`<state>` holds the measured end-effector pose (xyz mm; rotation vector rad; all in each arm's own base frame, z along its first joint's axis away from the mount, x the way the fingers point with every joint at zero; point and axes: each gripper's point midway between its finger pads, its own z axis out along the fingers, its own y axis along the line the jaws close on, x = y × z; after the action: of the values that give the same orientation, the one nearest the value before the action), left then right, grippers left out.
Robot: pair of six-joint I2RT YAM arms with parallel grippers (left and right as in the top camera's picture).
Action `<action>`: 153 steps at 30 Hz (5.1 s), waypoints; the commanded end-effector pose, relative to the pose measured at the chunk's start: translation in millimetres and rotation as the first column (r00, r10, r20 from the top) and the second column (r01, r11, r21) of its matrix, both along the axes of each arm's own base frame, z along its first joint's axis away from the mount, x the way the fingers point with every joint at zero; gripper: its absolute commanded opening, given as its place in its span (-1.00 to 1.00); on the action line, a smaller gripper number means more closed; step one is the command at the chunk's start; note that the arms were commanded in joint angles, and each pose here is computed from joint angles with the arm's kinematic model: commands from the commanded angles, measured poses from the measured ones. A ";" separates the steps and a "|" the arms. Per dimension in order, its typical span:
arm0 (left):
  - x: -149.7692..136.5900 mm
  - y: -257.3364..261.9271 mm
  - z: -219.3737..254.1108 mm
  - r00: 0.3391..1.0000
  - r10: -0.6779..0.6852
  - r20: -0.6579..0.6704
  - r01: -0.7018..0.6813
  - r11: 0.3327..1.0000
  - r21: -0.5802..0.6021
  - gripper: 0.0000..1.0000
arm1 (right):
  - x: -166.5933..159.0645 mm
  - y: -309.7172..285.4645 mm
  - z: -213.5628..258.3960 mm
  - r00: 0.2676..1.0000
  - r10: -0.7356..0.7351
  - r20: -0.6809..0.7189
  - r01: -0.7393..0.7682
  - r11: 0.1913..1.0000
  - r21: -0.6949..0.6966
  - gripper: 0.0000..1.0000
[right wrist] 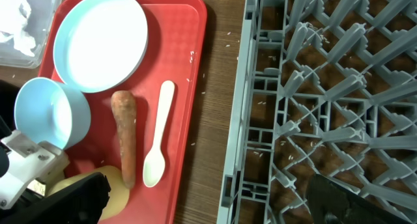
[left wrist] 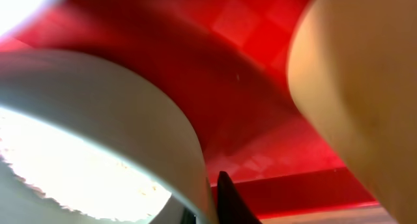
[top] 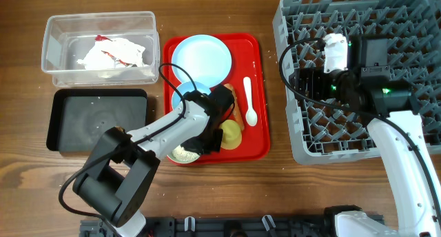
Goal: Sort waste into correct bins and load items into the dishwasher rack
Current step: 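Grasp the green bowl of rice with the left gripper and lift, then tip the green bowl over the black tray to pour out the rice, then set the empty green bowl back on the red tray, then grasp the yellow cup on the red tray with the right gripper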
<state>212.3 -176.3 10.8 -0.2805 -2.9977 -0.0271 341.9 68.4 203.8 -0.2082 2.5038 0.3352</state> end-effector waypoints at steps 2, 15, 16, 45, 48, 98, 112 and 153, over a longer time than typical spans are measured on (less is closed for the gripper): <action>16.9 -5.7 20.6 0.999 0.023 0.036 -0.022 0.999 -0.033 -0.92 | 2.3 4.6 0.3 1.000 0.019 -0.002 -0.019 1.000 0.013 1.00; 100.3 27.6 157.3 0.923 0.342 0.174 -0.263 0.893 -0.365 -0.92 | 2.7 4.7 0.6 1.000 0.020 0.001 -0.020 1.000 0.013 1.00; 105.2 39.9 162.5 0.908 0.378 0.182 -0.291 0.879 -0.378 -0.92 | 2.7 4.7 0.6 1.000 0.020 0.001 -0.020 1.000 0.013 0.99; 120.0 302.3 172.9 0.535 0.826 -0.178 -0.114 -0.139 -0.984 -0.92 | -1.3 4.4 -2.2 1.000 0.005 -0.026 -0.004 1.000 0.022 0.99; 120.4 302.7 178.6 0.518 0.808 -0.279 -0.152 -0.235 -0.960 -0.92 | -2.1 4.3 -2.7 1.000 0.005 -0.030 -0.004 1.000 0.022 0.99; 43.7 -7.5 36.6 0.998 -0.041 0.037 0.040 0.999 0.018 -0.16 | 1.1 4.5 -31.4 0.992 -0.001 -0.127 0.004 1.000 0.017 0.99; 88.3 -15.3 114.3 0.988 0.020 0.152 -0.011 0.998 -0.059 0.53 | 1.9 33.7 -18.7 0.991 0.089 -0.098 -0.073 0.984 0.162 0.92; 182.0 156.0 130.9 0.739 0.638 0.216 -0.585 0.767 -0.265 1.00 | -63.7 153.5 -52.8 0.902 0.231 -0.364 -0.315 0.930 -0.191 0.08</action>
<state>390.4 -21.8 124.7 0.7851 -3.1697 0.2733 249.0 226.4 84.9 -0.7948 2.9859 0.1067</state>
